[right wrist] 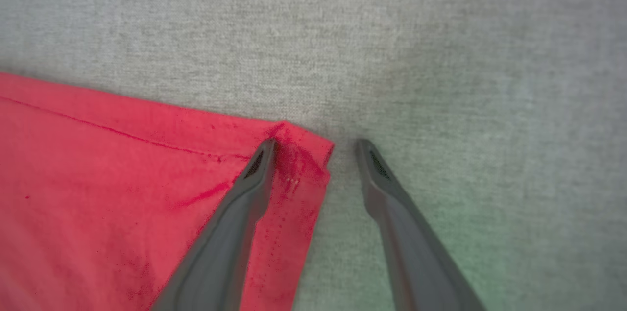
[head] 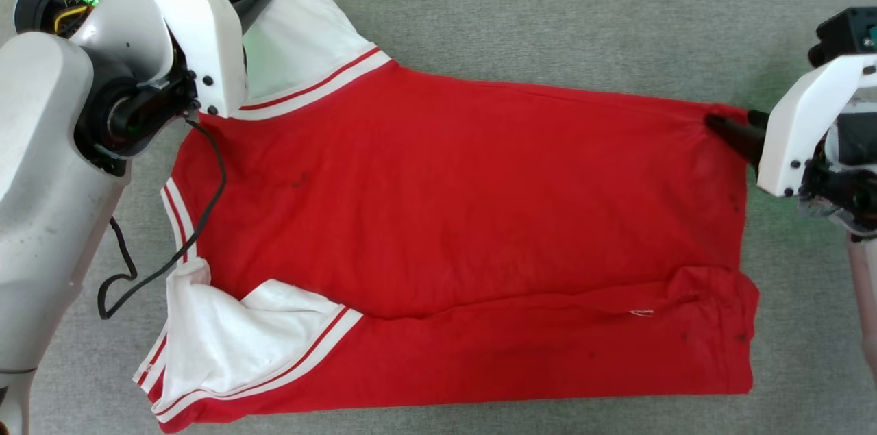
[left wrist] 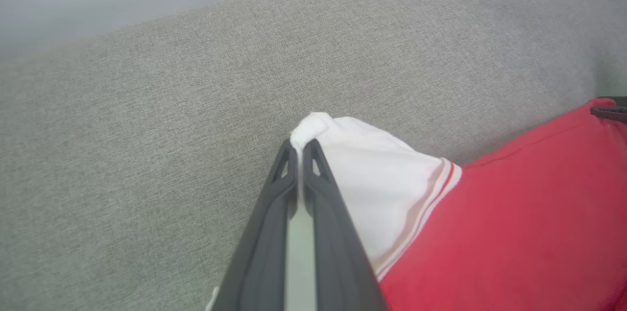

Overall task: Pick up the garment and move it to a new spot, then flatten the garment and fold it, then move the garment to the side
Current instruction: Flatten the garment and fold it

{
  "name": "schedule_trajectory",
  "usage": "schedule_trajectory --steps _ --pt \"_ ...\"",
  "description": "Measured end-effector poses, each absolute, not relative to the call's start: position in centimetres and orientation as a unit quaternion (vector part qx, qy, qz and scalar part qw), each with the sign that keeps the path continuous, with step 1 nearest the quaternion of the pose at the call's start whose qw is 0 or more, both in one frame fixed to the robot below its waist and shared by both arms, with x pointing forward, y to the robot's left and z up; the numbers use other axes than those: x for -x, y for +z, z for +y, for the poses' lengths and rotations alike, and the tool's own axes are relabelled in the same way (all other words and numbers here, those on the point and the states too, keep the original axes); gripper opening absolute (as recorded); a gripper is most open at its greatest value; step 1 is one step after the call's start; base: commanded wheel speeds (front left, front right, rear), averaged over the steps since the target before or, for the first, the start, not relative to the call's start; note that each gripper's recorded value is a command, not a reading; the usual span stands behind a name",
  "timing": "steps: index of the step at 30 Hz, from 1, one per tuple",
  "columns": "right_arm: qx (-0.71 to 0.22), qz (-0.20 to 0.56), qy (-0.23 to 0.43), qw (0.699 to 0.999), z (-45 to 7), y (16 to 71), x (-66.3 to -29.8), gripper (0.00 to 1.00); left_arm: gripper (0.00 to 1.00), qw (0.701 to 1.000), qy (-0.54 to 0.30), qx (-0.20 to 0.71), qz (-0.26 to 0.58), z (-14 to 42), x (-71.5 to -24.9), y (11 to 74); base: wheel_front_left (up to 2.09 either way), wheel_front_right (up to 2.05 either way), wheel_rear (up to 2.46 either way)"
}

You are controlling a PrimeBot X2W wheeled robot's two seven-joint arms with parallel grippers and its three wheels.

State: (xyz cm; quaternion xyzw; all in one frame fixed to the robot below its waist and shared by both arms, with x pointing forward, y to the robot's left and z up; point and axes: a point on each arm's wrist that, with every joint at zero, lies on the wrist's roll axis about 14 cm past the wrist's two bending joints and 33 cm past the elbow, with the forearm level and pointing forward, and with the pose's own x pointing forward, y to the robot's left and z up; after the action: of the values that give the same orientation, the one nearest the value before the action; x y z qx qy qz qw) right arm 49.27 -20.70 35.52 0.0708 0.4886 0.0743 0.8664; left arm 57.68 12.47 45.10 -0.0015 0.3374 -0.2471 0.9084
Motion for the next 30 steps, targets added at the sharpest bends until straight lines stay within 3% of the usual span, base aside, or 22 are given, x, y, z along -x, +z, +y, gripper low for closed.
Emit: schedule_trajectory --steps 6,16,23,30 --pt "-0.059 0.493 0.085 0.864 -20.1 35.9 -50.0 0.00 0.00 0.915 -0.235 0.011 0.329 13.2 -57.6 45.2 0.00 0.00 0.00" --pt "-0.022 0.392 0.077 0.916 -20.7 42.0 -50.8 0.00 0.00 0.937 -0.206 0.073 0.274 14.6 -54.9 48.4 0.00 0.00 0.00" --pt "-0.037 0.357 0.075 0.930 -20.4 43.8 -47.1 0.00 0.00 0.948 -0.158 0.126 0.247 17.0 -49.5 48.5 0.00 0.00 0.00" --pt "-0.064 0.356 0.059 0.931 -20.6 42.5 -42.1 0.00 0.00 0.935 -0.104 0.187 0.282 18.4 -41.8 44.5 0.00 0.00 0.00"
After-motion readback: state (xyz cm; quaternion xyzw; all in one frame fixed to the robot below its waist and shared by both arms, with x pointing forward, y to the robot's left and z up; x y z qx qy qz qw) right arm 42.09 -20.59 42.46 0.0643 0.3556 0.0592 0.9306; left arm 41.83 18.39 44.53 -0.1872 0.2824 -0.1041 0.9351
